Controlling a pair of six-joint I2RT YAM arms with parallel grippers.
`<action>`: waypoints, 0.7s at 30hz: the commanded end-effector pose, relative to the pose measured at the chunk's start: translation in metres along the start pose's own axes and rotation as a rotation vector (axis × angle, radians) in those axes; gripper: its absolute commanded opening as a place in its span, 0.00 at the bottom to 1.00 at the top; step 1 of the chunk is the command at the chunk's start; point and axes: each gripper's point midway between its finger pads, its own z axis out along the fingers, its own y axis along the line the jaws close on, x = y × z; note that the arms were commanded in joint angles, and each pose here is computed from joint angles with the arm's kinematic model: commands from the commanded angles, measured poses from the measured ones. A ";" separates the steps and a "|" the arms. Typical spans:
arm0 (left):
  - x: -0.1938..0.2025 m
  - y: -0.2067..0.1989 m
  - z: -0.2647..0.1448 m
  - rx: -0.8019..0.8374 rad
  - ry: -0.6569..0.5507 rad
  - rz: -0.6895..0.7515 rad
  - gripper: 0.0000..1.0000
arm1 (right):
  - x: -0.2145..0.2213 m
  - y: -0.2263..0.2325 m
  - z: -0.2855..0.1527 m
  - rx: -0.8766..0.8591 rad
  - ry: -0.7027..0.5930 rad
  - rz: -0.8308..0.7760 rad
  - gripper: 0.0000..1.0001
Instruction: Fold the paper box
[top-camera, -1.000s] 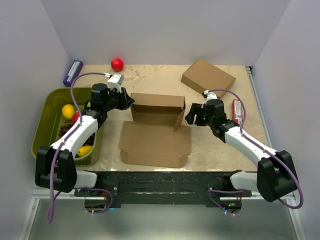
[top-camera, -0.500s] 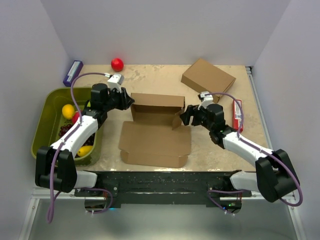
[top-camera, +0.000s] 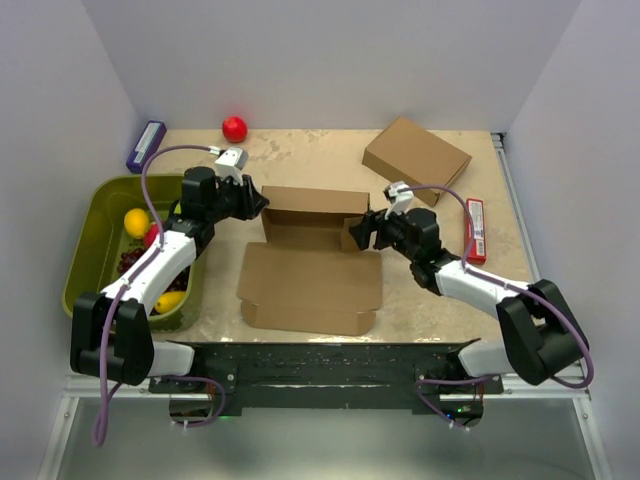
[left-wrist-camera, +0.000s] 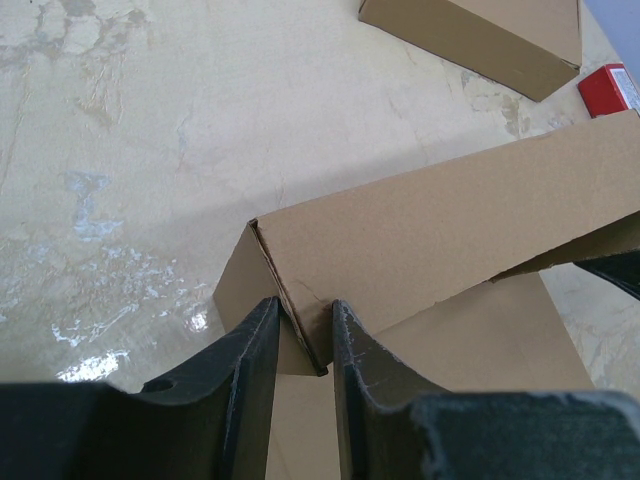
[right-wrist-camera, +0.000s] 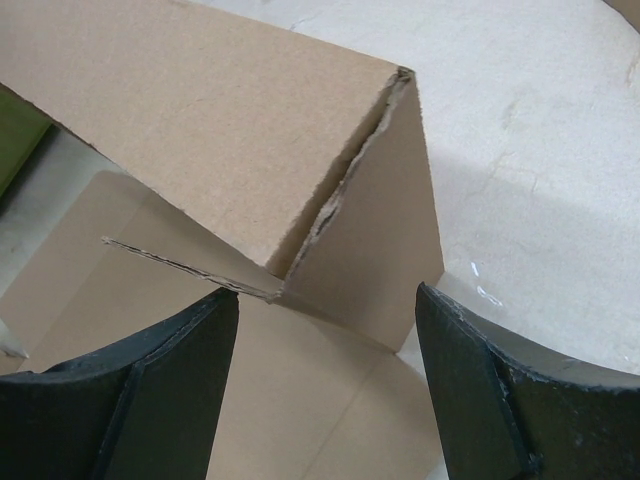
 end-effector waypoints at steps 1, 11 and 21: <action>0.053 0.002 -0.002 0.002 0.185 -0.021 0.30 | -0.032 0.011 0.009 -0.033 -0.103 -0.062 0.75; 0.054 0.002 -0.002 0.004 0.189 -0.022 0.30 | -0.039 0.008 0.017 -0.002 -0.141 -0.063 0.75; 0.055 0.002 -0.001 0.009 0.193 -0.024 0.30 | -0.047 0.002 0.022 0.028 -0.180 -0.081 0.70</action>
